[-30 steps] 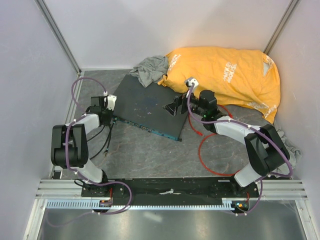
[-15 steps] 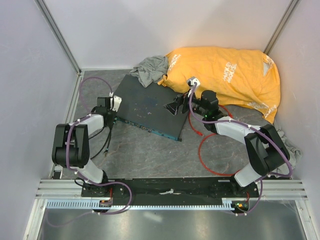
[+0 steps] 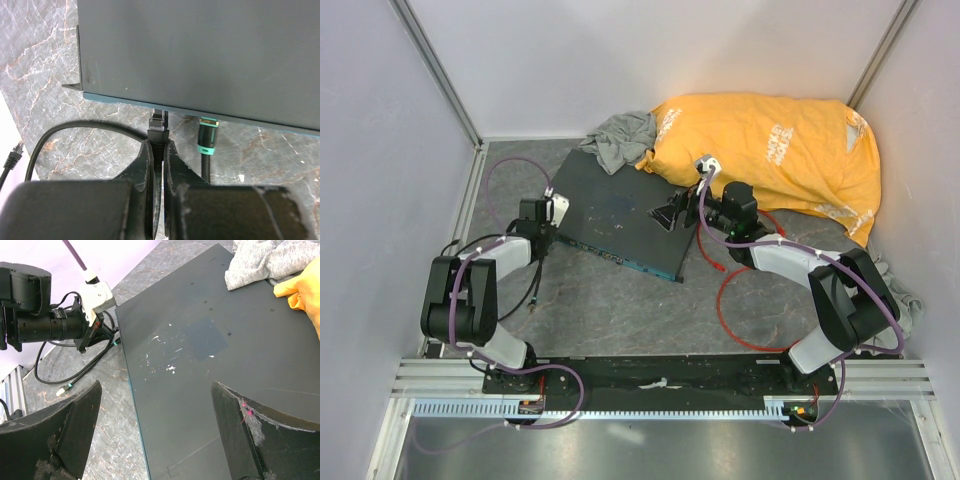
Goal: Insert the plug into the switch port
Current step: Insert the connector into the switch port.
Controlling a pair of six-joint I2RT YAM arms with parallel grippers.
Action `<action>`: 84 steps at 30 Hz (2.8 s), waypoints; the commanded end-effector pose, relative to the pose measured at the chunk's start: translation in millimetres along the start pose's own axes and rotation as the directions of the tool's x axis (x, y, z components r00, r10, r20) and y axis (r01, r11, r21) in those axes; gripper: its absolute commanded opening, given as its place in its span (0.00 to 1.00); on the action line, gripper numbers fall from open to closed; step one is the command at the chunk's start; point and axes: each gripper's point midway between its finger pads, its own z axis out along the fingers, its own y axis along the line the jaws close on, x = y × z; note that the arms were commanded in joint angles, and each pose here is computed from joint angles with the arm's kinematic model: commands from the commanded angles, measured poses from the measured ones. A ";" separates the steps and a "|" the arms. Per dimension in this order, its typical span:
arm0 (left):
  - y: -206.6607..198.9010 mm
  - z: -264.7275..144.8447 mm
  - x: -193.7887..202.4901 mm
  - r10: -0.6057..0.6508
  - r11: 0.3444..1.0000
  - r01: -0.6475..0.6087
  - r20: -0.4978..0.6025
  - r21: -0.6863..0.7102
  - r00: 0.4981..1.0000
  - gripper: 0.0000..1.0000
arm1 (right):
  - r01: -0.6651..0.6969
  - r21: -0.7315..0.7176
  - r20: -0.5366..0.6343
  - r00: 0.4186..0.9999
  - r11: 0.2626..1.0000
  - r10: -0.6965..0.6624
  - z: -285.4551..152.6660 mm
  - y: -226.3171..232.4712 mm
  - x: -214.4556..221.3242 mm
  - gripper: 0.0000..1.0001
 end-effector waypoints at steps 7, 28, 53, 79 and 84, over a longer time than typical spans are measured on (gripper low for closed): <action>6.6 4.6 -18.4 0.069 0.997 -0.066 0.089 -0.046 0.994 0.01 | 0.027 -0.041 0.051 0.998 0.999 -0.025 -2.4 8.4 -14.7 0.97; -8.7 2.5 -19.9 0.109 0.994 -0.108 0.070 -0.012 0.992 0.02 | 0.011 -0.055 0.064 0.998 0.998 -0.008 -3.7 9.8 -18.1 0.97; -12.5 17.9 -37.1 0.082 0.996 -0.079 0.093 -0.037 0.992 0.01 | 0.008 -0.058 0.068 0.998 0.998 -0.004 -4.3 8.6 -17.3 0.97; -9.8 -12.2 -24.2 0.023 0.998 -0.025 0.030 0.063 0.999 0.48 | 0.013 -0.078 0.085 0.996 0.997 -0.006 -9.1 16.1 -23.3 0.97; -12.9 -21.4 -21.0 -0.052 0.989 0.046 0.041 0.143 0.998 0.48 | 0.010 -0.081 0.081 0.997 0.997 -0.004 -8.5 15.7 -22.5 0.98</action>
